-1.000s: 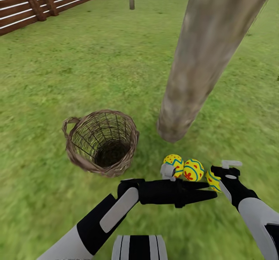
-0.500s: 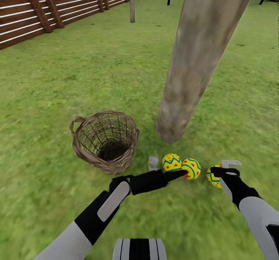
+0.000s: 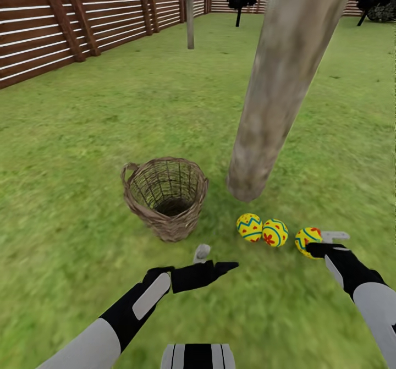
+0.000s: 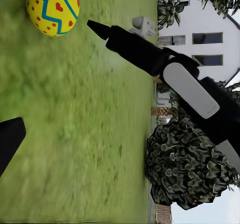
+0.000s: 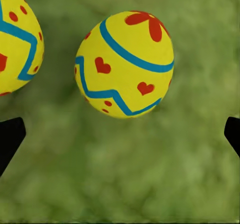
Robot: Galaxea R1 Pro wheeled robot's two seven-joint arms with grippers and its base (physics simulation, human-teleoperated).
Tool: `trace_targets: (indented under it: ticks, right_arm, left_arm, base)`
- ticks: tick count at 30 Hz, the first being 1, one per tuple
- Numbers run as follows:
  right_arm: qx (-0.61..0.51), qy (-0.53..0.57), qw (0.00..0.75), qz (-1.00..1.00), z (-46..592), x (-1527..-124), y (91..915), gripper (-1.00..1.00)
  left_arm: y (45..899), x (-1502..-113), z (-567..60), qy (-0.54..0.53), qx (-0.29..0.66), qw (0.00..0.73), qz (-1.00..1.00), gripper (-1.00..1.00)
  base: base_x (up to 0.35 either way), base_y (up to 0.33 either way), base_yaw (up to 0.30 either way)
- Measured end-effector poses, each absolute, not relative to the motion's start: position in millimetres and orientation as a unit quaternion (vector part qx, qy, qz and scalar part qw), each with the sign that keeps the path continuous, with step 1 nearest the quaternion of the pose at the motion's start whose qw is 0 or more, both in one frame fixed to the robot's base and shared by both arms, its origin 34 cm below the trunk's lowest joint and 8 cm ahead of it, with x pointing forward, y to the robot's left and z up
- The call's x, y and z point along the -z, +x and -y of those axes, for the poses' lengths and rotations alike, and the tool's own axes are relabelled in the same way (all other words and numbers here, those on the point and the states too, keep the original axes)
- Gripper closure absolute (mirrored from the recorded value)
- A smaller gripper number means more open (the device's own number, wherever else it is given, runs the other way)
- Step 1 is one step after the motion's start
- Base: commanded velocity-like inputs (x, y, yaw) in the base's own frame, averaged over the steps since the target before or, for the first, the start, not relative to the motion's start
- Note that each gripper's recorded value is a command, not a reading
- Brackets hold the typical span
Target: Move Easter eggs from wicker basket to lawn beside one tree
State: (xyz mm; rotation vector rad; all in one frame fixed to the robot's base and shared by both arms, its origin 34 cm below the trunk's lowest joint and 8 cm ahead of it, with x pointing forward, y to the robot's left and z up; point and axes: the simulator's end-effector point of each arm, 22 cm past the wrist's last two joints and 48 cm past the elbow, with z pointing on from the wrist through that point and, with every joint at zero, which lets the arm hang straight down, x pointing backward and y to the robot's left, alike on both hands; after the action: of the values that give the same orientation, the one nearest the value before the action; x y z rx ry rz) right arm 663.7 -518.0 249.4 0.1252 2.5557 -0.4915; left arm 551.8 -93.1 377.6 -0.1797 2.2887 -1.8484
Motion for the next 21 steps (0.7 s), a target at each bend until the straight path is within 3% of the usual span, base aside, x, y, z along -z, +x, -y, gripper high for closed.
trace_targets:
  ticks: [12,20,21]
  right_arm:
    - [0.149,0.039,0.277,-0.948,503.2,-265.7,666.1,-1.0]
    - [0.101,0.023,0.267,-0.958,484.9,-258.5,641.6,-1.0]
    - [0.102,0.021,0.259,-0.96,486.2,-252.7,629.1,-1.0]
  left_arm:
    - [552.0,-364.5,53.2,-0.062,0.59,0.112,-0.797,-1.0]
    - [558.2,-330.5,-32.3,-0.071,0.525,0.126,-0.839,-1.0]
    - [554.3,-305.0,-70.3,-0.092,0.492,0.12,-0.857,-1.0]
  base:
    - [-0.286,0.213,0.0]
    - [-0.029,0.022,0.0]
    - [0.0,0.0,0.0]
